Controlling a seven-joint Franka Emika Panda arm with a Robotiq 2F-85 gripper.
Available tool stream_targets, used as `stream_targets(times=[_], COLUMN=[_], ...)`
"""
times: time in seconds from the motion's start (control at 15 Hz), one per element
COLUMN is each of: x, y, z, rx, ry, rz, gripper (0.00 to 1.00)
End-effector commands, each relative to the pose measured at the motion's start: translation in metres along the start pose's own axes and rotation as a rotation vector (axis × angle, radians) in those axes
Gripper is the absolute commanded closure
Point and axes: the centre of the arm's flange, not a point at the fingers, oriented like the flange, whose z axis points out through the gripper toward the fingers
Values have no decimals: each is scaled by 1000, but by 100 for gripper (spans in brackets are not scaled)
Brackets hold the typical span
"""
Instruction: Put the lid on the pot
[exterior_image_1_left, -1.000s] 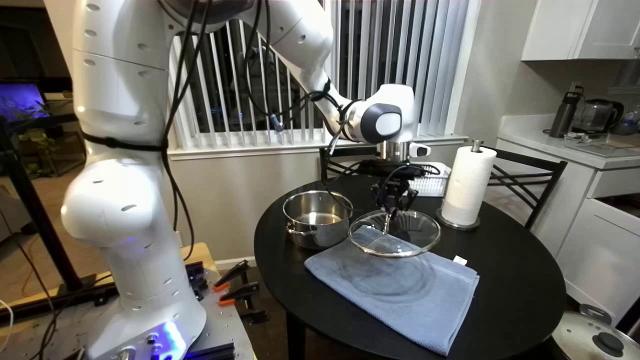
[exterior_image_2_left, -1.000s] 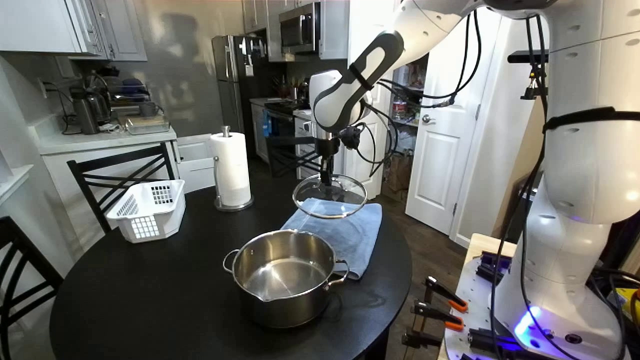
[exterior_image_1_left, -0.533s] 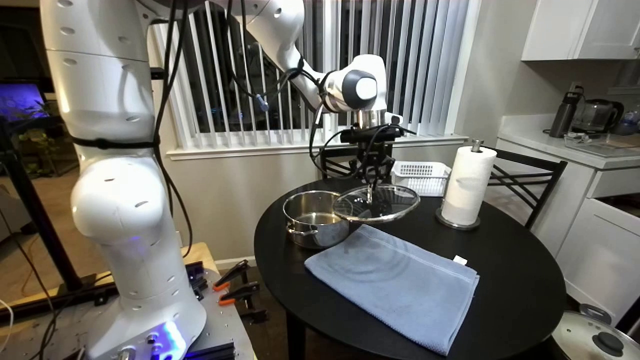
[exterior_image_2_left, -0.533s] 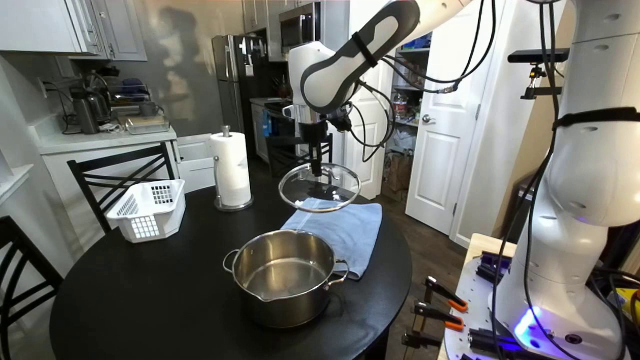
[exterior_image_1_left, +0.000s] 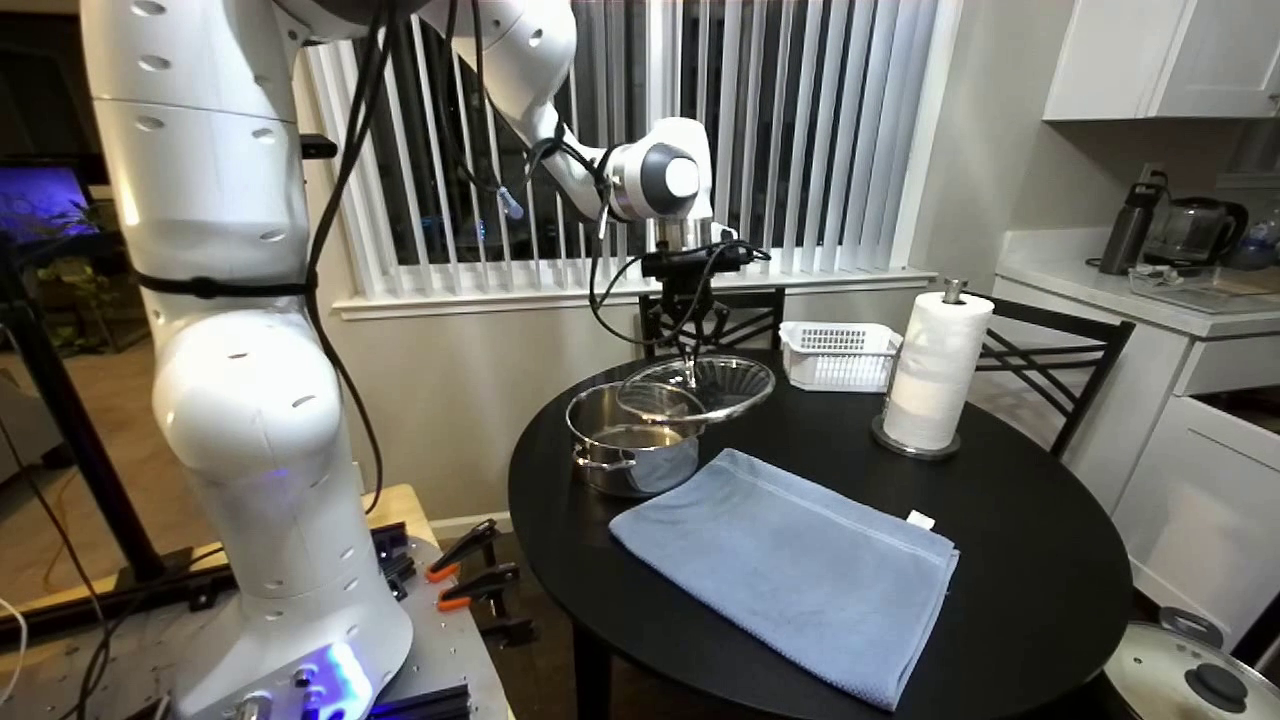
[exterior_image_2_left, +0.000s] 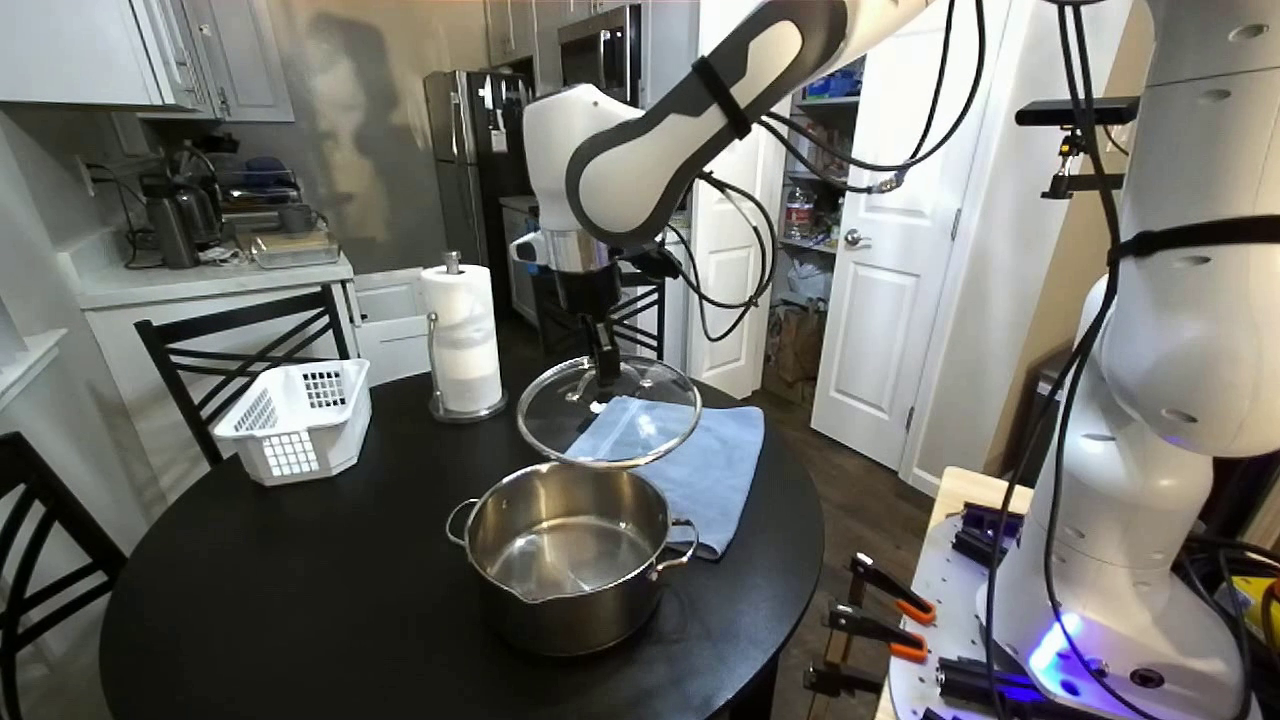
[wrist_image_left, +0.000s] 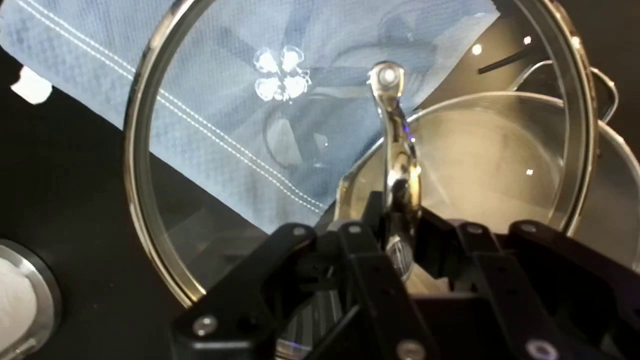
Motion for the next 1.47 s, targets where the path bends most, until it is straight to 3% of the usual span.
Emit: stream_targets(times=[0.0,0.27,0.47,0.93,1.4], x=[10,32,46,75,92], y=[-38,-78,-97,-99,-75], z=[-16,-9,-7,4,34], rx=[-7,20,23,68,65], ry=[6,-14,-15,131,176], rz=[-195,-415,-506,-564,-496], gripper=[96,96,96,96,96])
